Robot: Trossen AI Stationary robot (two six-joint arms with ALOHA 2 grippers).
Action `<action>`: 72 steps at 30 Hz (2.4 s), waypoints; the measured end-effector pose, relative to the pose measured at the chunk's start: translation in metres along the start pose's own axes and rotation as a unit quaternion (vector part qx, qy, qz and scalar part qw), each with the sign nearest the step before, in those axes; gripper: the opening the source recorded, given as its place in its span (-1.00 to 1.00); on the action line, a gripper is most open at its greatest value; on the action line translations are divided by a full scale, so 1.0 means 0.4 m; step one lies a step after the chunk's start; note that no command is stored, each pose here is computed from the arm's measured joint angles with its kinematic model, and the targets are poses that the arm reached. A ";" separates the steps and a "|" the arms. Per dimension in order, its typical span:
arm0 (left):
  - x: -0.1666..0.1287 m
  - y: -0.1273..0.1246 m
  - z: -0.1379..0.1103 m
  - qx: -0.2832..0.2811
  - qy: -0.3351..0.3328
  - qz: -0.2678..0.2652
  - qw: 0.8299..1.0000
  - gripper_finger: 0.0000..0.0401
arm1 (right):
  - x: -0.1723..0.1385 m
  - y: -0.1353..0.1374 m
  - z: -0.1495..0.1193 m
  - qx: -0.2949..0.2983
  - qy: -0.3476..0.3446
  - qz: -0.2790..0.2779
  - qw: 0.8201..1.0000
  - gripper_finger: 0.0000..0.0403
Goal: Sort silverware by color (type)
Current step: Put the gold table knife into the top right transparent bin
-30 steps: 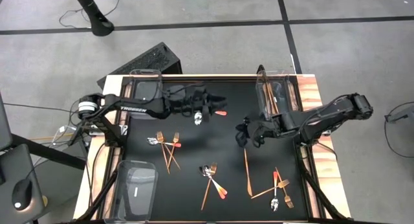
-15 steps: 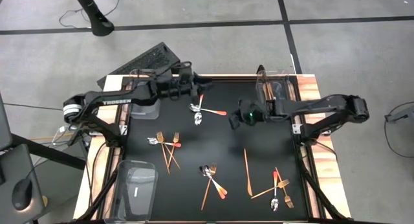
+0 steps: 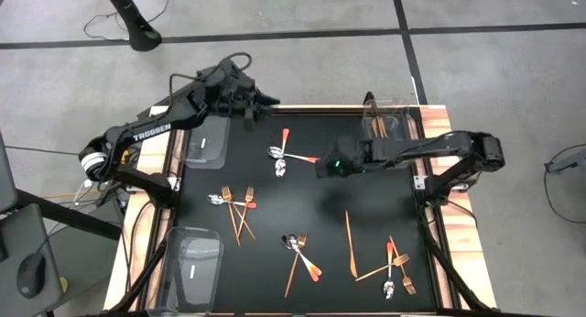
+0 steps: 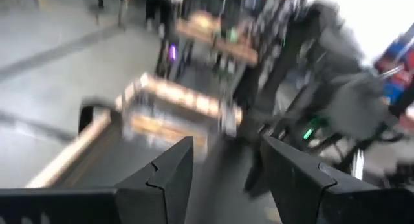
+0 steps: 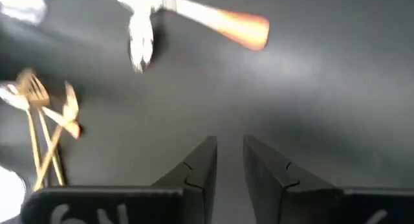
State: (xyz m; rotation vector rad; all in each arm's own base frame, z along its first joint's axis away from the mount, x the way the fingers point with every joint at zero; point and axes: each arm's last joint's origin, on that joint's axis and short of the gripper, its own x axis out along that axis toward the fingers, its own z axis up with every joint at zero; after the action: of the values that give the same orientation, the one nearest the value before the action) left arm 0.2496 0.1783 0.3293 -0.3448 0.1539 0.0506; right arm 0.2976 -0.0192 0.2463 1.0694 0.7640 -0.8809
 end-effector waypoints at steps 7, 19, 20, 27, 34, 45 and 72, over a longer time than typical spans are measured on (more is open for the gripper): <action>0.002 -0.056 -0.050 0.009 0.096 -0.008 0.995 -0.16 | 0.026 0.056 -0.150 -0.009 0.068 -0.082 0.994 -0.52; 0.057 -0.183 -0.161 -0.006 0.142 0.009 0.990 -0.16 | 0.077 0.055 -0.449 0.026 0.135 -0.115 0.984 -0.49; 0.064 -0.194 -0.165 -0.009 0.139 0.012 0.990 -0.16 | 0.078 0.051 -0.464 0.032 0.141 -0.122 0.982 -0.48; 0.081 -0.250 -0.177 -0.041 0.131 0.022 0.990 -0.16 | 0.055 0.012 -0.520 0.051 0.126 -0.176 0.975 -0.43; 0.090 -0.311 -0.203 -0.039 0.146 0.020 0.988 -0.16 | 0.053 -0.013 -0.493 0.001 0.108 -0.233 0.967 -0.43; 0.091 -0.372 -0.233 -0.016 0.163 0.037 0.986 -0.16 | 0.118 -0.013 -0.414 -0.005 0.108 -0.220 0.970 -0.43; 0.083 -0.296 -0.221 0.087 0.178 0.084 0.977 -0.16 | 0.069 -0.010 -0.385 -0.063 0.123 -0.200 0.970 -0.98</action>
State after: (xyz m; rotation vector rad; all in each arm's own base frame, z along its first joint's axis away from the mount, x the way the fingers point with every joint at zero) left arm 0.2786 0.0376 0.2814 -0.1623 0.5396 0.1423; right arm 0.2906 0.1197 0.1743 0.9358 1.2588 -1.0335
